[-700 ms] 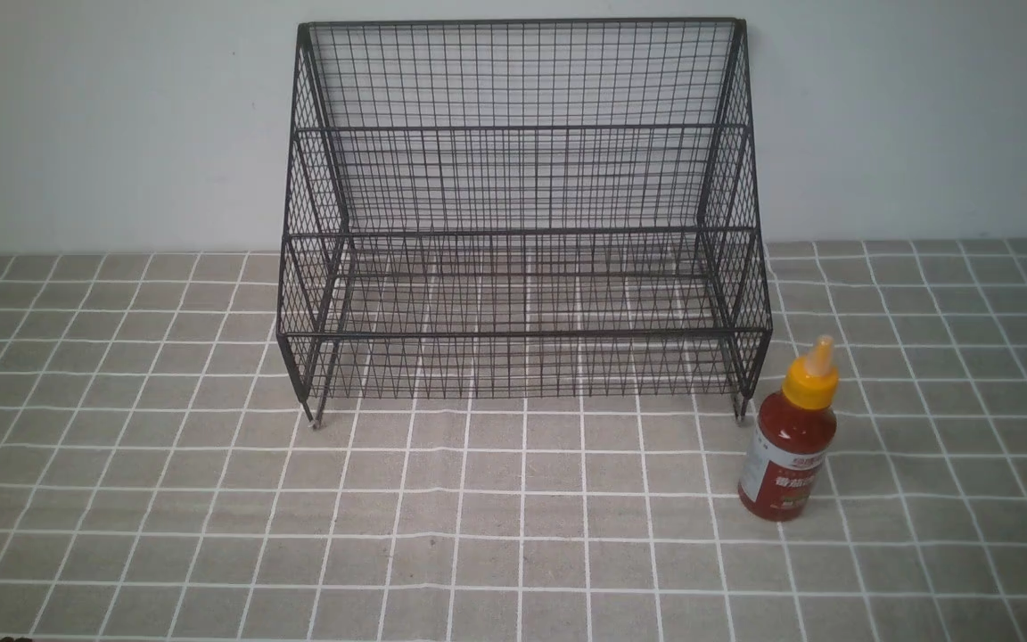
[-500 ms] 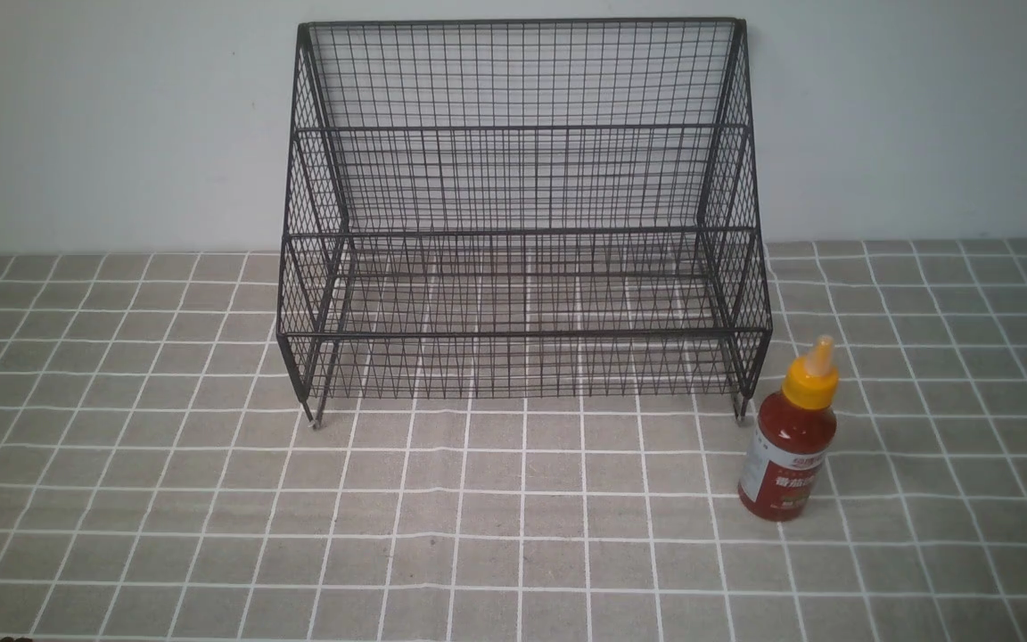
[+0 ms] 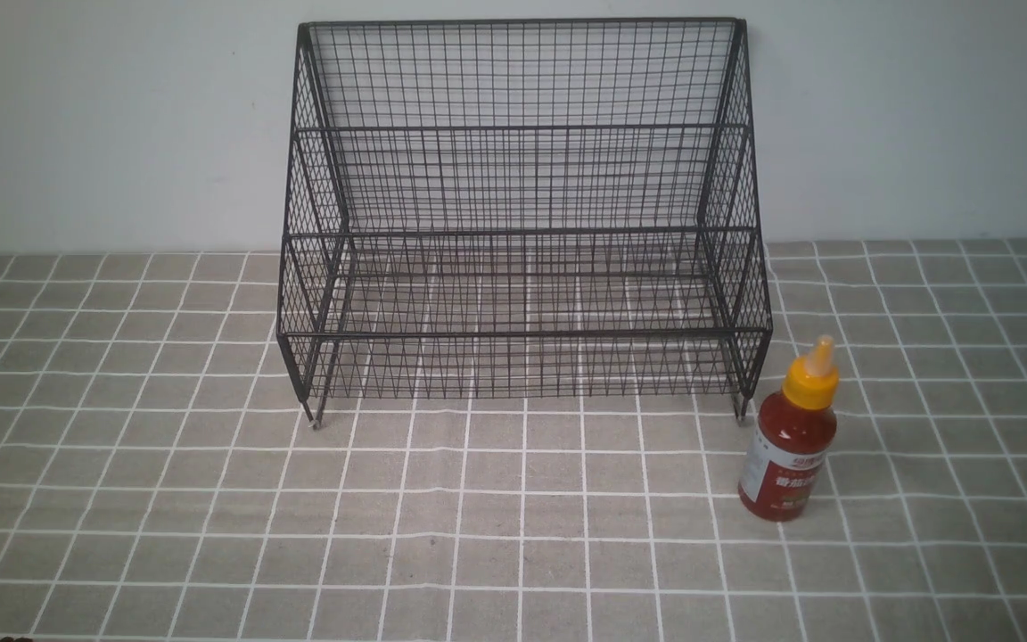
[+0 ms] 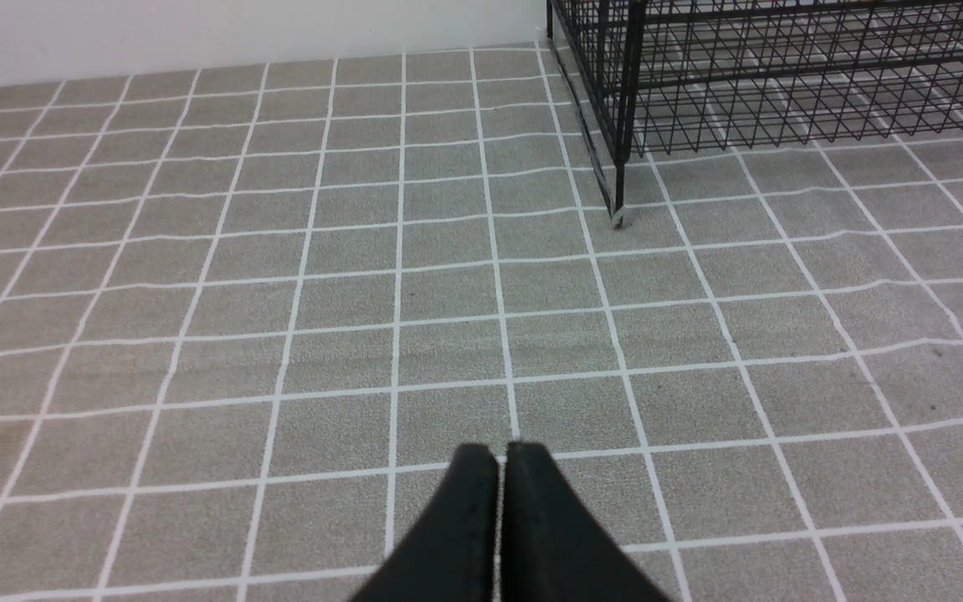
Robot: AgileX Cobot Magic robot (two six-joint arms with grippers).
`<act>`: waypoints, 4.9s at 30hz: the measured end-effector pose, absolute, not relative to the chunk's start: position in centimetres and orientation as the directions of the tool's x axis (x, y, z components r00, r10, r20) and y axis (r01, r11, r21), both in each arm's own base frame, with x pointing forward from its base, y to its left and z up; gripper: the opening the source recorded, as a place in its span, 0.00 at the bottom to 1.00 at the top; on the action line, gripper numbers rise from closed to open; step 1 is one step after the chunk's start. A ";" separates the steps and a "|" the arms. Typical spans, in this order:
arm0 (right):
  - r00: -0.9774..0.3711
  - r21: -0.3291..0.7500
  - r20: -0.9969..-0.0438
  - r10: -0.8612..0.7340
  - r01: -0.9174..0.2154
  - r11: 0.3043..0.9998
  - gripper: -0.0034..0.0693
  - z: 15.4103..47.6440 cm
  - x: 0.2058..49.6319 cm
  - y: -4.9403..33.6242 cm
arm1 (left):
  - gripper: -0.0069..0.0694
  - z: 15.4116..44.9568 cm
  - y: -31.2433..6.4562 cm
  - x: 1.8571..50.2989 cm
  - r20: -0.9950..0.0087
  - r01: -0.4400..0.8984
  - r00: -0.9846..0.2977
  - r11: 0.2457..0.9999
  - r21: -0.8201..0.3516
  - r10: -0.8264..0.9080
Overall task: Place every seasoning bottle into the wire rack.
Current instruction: Use the right arm to grab the condiment bottle closest to it, then use the right arm to put the condiment bottle back on the shelf
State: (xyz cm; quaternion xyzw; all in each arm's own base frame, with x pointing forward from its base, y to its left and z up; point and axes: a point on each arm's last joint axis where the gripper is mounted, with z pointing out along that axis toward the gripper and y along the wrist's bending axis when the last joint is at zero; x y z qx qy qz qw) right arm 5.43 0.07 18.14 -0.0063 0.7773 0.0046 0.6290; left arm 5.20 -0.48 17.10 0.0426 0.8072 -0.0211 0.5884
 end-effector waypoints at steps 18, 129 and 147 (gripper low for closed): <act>0.256 0.536 -0.802 0.540 -0.091 0.839 0.03 22.2 5.3 -0.7 | 0.08 17.1 -0.5 5.2 -0.952 0.094 -0.304 0.995 0.016 0.044; -0.807 0.155 -0.532 -0.258 -0.392 0.907 0.45 31.4 41.3 16.7 | 0.08 17.1 -0.5 5.2 -0.952 0.094 -0.304 0.995 0.016 0.044; -0.817 0.018 -0.429 -0.384 -0.433 0.901 0.79 31.4 39.2 18.6 | 0.08 17.1 -0.5 5.2 -0.952 0.094 -0.304 0.995 0.016 0.044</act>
